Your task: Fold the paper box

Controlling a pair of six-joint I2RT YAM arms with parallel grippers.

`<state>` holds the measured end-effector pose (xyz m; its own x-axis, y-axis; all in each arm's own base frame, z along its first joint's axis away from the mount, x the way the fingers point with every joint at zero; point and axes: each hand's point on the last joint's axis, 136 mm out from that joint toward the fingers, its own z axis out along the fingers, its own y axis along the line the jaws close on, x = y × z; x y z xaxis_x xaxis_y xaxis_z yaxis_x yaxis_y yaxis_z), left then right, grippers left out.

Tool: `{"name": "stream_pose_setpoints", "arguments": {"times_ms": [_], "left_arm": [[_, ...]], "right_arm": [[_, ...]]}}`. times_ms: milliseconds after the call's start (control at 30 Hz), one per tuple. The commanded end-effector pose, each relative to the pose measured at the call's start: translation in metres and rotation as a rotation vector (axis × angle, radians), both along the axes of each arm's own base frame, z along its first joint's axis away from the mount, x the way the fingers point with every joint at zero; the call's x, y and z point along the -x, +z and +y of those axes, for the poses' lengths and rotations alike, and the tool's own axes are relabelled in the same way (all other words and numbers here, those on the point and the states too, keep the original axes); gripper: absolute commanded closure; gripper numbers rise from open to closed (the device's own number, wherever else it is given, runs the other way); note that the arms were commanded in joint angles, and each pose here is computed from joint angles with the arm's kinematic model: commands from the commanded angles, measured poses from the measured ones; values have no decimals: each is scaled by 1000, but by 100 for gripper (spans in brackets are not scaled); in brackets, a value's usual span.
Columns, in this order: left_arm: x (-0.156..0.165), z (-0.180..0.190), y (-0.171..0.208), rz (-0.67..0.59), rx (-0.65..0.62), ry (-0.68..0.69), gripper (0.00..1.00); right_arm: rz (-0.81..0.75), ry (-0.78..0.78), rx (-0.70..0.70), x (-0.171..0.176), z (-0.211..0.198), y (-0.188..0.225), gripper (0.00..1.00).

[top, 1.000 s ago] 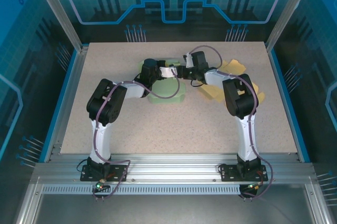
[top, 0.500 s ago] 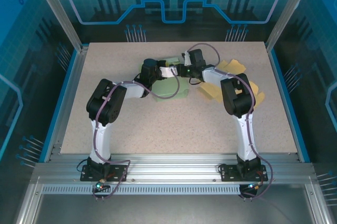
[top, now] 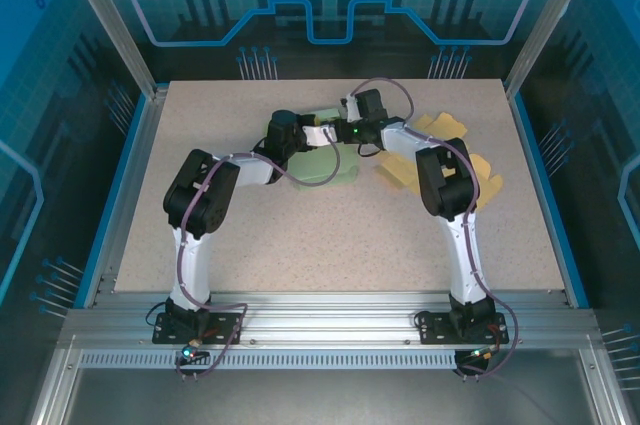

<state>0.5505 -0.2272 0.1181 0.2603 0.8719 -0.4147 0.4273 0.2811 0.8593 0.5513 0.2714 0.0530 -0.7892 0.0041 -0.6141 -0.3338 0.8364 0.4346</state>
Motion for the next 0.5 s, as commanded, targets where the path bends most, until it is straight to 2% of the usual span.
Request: {"name": "stream_pose_setpoints", "arguments": {"times_ms": [0,100,233,267,467], "left_arm": [[12,-9,-19,112,21,-55,92],[12,-9,-19,116,25,-58,92],[12,-9,-18,118,32,-54,92],[12,-8,-18,117,34,-51,92],[15,-10,-9,108,56,-41,92]], "right_arm": [[6,7,15,-1,2,-5,54],[-22,1,16,0,4,0,66],[-37,-18,59,4,3,-6,75],[-67,-30,58,3,2,9,77],[-100,-58,84,11,-1,13,79]]}}
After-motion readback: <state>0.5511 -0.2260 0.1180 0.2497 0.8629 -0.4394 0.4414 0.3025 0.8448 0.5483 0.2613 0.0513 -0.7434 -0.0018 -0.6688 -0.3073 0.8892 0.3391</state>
